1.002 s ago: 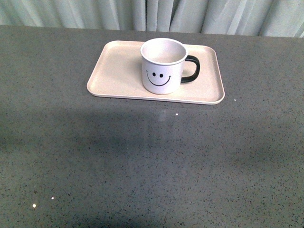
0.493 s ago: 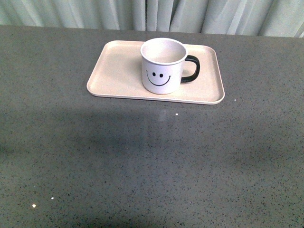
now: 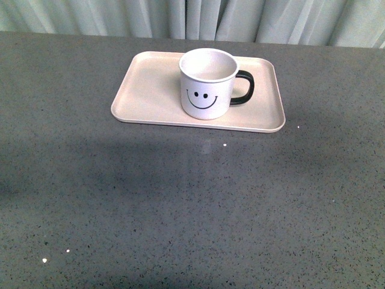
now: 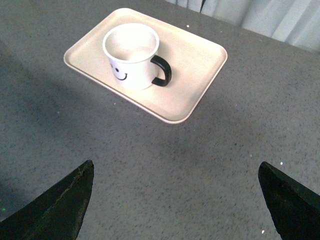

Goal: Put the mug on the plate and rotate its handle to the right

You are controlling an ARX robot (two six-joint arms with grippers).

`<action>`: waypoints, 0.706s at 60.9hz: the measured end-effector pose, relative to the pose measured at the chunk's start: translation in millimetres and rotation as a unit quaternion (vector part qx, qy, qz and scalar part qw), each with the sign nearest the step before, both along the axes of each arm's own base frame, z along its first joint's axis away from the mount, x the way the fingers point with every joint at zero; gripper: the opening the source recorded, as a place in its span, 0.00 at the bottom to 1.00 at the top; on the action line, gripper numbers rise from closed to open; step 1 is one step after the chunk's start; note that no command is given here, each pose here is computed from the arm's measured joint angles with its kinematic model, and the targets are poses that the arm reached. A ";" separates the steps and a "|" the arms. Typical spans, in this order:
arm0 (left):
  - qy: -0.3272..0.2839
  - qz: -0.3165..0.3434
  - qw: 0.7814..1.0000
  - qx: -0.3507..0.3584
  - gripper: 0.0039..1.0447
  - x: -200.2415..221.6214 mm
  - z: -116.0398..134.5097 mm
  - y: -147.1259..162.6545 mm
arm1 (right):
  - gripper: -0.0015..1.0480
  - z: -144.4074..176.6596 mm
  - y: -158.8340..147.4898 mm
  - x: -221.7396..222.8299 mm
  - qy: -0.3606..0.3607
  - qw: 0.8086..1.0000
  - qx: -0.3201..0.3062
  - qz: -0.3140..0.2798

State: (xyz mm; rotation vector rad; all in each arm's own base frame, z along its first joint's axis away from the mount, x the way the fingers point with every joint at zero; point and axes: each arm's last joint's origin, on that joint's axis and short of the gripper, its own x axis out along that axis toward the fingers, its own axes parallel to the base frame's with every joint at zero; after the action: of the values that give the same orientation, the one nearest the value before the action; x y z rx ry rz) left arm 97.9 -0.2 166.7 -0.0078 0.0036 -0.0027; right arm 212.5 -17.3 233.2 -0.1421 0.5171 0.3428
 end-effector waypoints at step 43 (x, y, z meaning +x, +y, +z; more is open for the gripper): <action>0.000 0.000 1.000 0.001 0.91 0.0 0.2 0.0 | 0.91 -43.2 80.6 243.5 0.171 0.985 0.006 0.002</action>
State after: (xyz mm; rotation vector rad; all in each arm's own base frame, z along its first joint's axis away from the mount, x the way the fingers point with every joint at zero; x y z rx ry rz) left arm 97.9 -0.2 166.8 -0.0051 0.0029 -0.0027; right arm 455.9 63.3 190.0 -0.0727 0.8549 0.3764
